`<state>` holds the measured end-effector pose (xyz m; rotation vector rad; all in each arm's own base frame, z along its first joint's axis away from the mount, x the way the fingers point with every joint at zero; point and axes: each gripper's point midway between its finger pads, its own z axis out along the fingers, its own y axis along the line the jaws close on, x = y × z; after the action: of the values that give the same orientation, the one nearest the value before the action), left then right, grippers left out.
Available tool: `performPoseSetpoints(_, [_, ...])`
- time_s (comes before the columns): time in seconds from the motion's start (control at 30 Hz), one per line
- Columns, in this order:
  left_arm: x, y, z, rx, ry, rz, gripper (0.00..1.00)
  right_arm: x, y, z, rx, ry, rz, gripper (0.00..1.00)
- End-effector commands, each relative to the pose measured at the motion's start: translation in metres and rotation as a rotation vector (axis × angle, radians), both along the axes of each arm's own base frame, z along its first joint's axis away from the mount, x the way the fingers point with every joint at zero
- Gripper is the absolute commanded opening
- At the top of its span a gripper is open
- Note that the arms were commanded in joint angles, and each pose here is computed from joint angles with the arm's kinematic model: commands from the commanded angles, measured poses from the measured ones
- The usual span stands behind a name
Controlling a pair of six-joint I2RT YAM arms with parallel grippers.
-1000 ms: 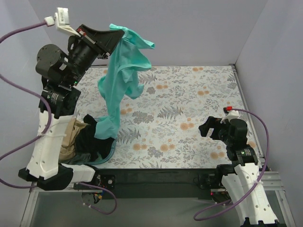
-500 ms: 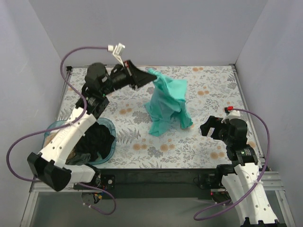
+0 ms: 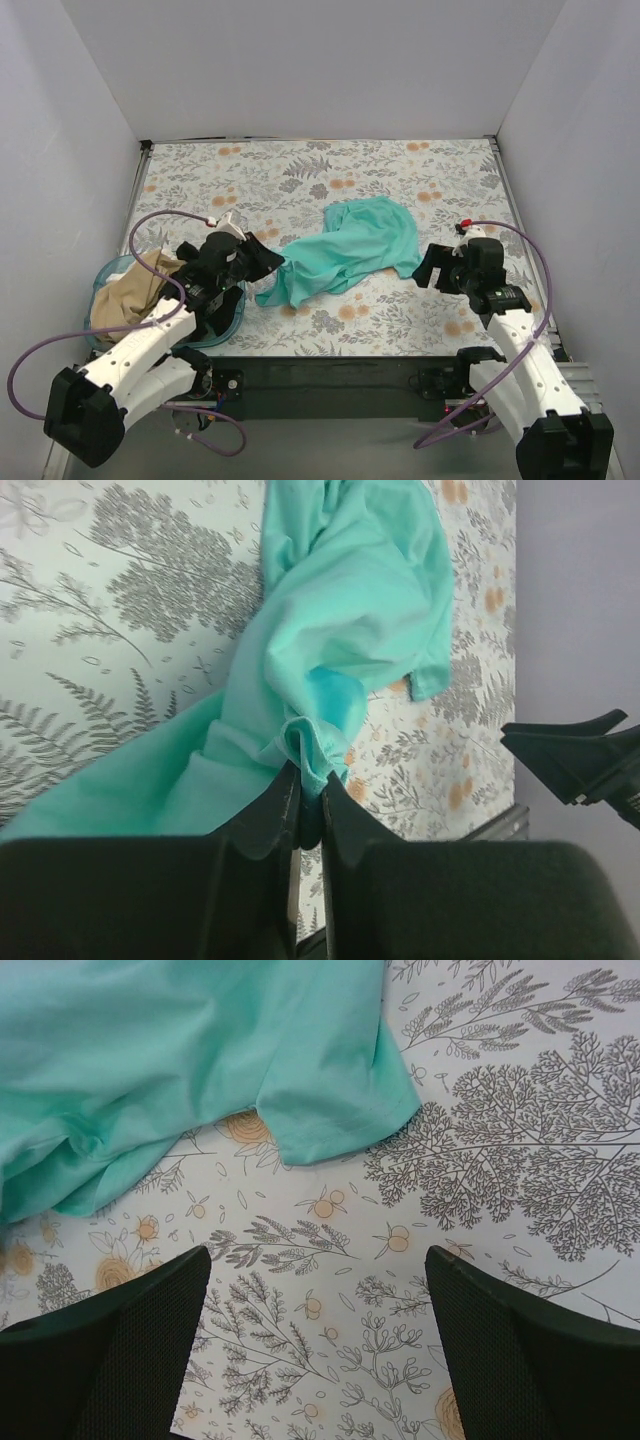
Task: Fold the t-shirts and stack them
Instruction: Move the tshirt to the center of the board, then flatten the tshirt out
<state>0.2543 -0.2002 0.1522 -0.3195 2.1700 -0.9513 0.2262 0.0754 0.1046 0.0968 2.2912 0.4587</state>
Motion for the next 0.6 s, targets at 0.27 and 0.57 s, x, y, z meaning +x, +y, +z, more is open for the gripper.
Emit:
performPoseSetpoints(0.27, [-0.001, 0.069, 0.001, 0.157, 0.093, 0.355, 0.87, 0.042, 0.014, -0.006, -0.103, 0.007, -0.014, 0.93])
performPoseSetpoints(0.57, [-0.044, 0.041, -0.044, 0.153, 0.279, 0.173, 0.89, 0.056, -0.001, -0.022, -0.198, 0.064, -0.085, 0.94])
